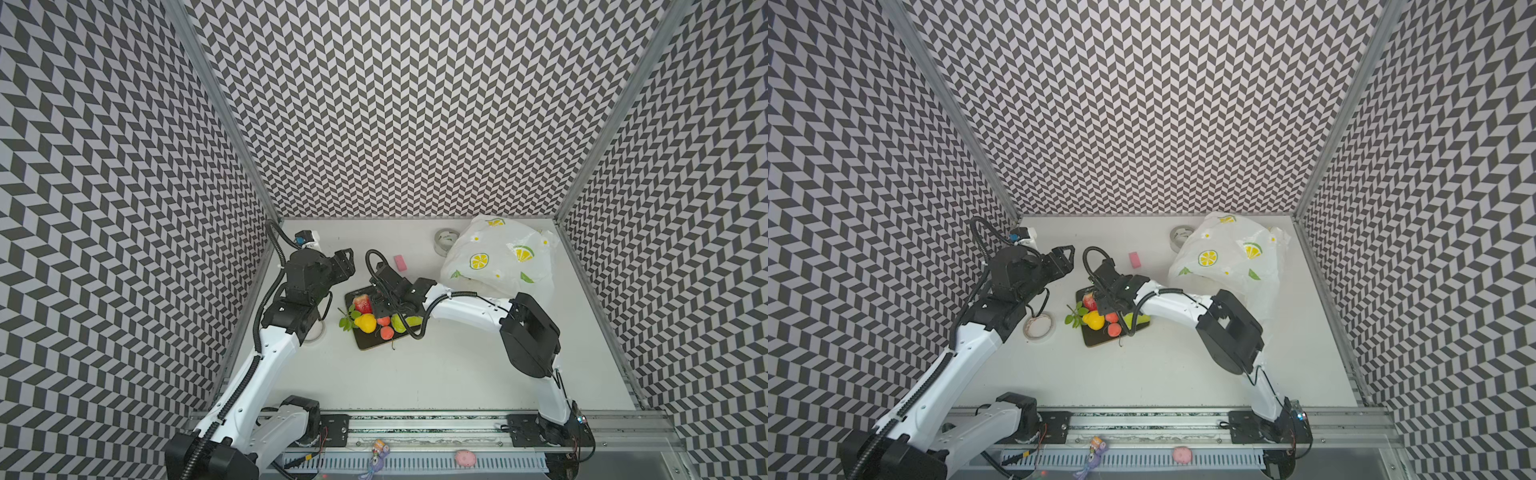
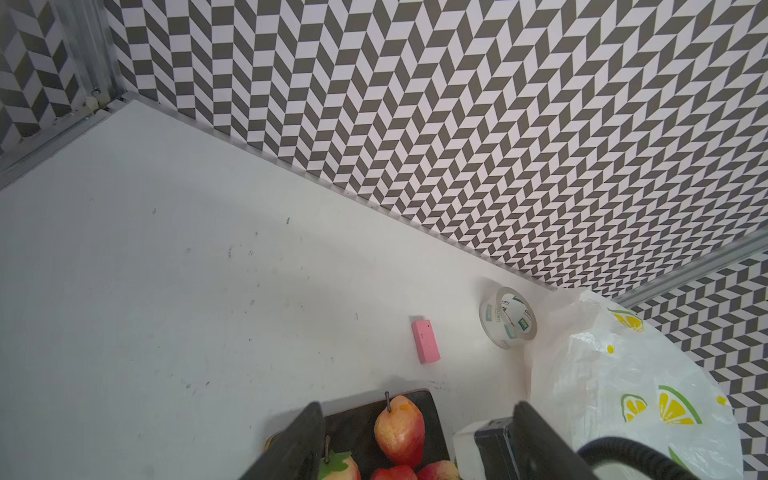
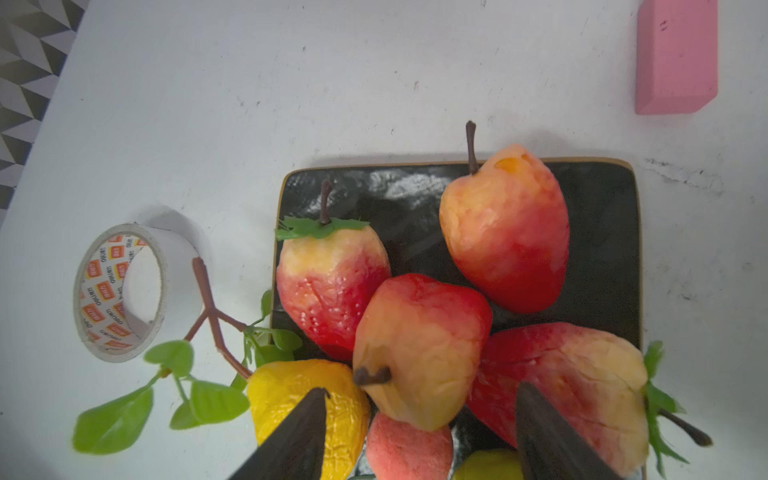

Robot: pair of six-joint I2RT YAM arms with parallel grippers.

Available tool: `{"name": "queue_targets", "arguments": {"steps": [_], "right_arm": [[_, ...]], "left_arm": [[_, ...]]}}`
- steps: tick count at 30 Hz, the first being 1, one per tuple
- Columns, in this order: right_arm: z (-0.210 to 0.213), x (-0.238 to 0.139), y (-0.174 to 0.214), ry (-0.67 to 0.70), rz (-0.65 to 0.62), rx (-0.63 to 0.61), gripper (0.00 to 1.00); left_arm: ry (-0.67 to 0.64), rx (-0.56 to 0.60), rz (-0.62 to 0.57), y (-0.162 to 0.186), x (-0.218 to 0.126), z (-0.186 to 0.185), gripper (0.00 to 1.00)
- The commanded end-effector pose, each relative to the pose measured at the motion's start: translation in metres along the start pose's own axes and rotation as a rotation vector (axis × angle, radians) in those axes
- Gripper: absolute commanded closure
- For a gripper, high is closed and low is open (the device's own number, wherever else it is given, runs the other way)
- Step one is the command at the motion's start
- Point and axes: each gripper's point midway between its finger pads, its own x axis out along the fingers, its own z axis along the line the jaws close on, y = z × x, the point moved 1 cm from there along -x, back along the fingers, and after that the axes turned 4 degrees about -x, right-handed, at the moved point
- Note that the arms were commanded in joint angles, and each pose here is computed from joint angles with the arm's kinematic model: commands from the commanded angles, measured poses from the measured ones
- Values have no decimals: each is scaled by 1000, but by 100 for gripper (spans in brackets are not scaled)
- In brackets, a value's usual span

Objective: Take the fake fruits out of the plastic bag
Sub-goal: 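Carry the red fruit to the pad with the right gripper while left swings aside, then open the right gripper over the pad while the left returns to the bag, then push the right gripper into the bag beside the left gripper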

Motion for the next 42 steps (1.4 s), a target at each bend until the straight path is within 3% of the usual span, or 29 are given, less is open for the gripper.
{"name": "queue_targets", "arguments": {"steps": [1,9,19,28,32,37,42], "right_arm": [[10,-23,-27,-26,-77,8,27],[1,-109,-60,-41,-218,49,28],[-99,-187,-20,129,-294,226,33],[-184,-161,47,194,-206,434,35],[-212,-143,54,223,-230,498,35],[-237,-120,50,266,-255,490,34],[-254,-97,44,288,-253,479,32]], "left_arm": [[33,15,4,-7,-3,-9,28],[119,60,66,4,7,-37,28],[273,172,222,67,27,-105,26],[389,366,432,167,46,-160,19],[409,440,504,207,61,-169,15],[393,463,559,239,89,-171,11],[373,502,583,260,114,-169,16]]}}
